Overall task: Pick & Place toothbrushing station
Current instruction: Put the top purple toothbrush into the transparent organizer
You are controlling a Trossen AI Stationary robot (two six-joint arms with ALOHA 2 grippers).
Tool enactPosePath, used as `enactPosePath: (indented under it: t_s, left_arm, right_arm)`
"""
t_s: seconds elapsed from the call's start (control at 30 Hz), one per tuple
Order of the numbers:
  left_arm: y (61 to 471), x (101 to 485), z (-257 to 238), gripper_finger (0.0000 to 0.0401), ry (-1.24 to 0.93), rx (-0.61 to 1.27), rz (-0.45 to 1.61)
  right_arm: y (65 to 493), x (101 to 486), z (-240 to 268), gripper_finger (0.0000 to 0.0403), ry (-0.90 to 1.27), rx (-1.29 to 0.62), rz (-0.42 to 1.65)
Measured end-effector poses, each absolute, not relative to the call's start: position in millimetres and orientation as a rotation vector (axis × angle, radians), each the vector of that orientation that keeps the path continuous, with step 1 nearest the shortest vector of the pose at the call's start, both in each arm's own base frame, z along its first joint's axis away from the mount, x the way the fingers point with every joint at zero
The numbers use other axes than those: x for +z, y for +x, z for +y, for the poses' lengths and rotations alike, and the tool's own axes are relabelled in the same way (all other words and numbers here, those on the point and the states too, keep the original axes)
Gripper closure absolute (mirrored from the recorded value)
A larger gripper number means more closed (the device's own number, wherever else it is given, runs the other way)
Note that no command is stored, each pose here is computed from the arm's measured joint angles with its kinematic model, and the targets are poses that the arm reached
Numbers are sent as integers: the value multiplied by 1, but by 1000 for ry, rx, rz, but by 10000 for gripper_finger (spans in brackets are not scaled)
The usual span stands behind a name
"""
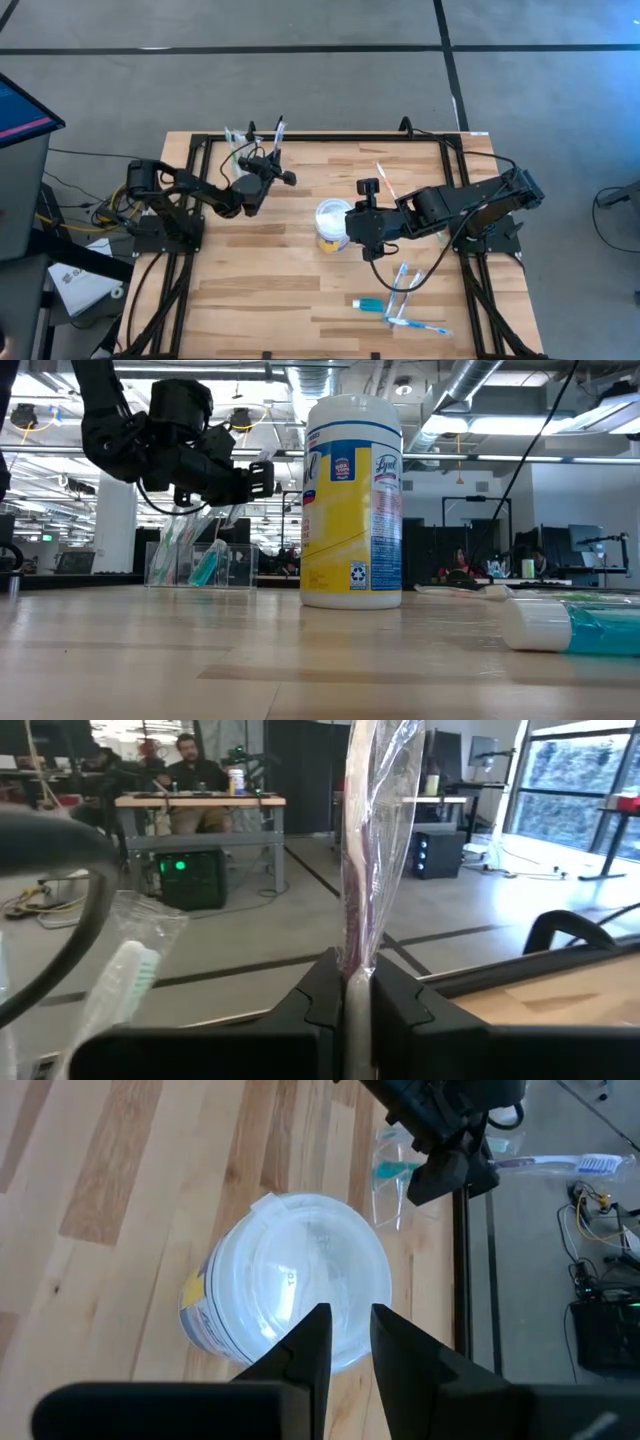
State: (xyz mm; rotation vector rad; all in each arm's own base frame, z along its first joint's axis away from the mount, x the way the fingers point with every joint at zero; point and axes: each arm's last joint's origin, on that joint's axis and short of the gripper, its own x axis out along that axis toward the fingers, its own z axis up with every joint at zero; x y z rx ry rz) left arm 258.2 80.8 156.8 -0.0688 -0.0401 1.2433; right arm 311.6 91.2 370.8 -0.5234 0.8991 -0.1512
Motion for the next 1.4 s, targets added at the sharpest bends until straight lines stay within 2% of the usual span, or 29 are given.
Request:
enactPosePath:
  t_s: [0.47, 0.73, 1.4]
  left_arm:
    - [262, 152, 89, 388, -92, 1238, -47]
    - [280, 142, 95, 387, -3, 1272, 34]
    - [279, 130, 107, 387, -31, 1284, 47]
  right_arm:
    - [311, 371, 91, 339, -525, -151, 901]
    - [312, 370, 91, 339, -531, -147, 906]
    - [313, 357, 92, 339, -553, -137, 934]
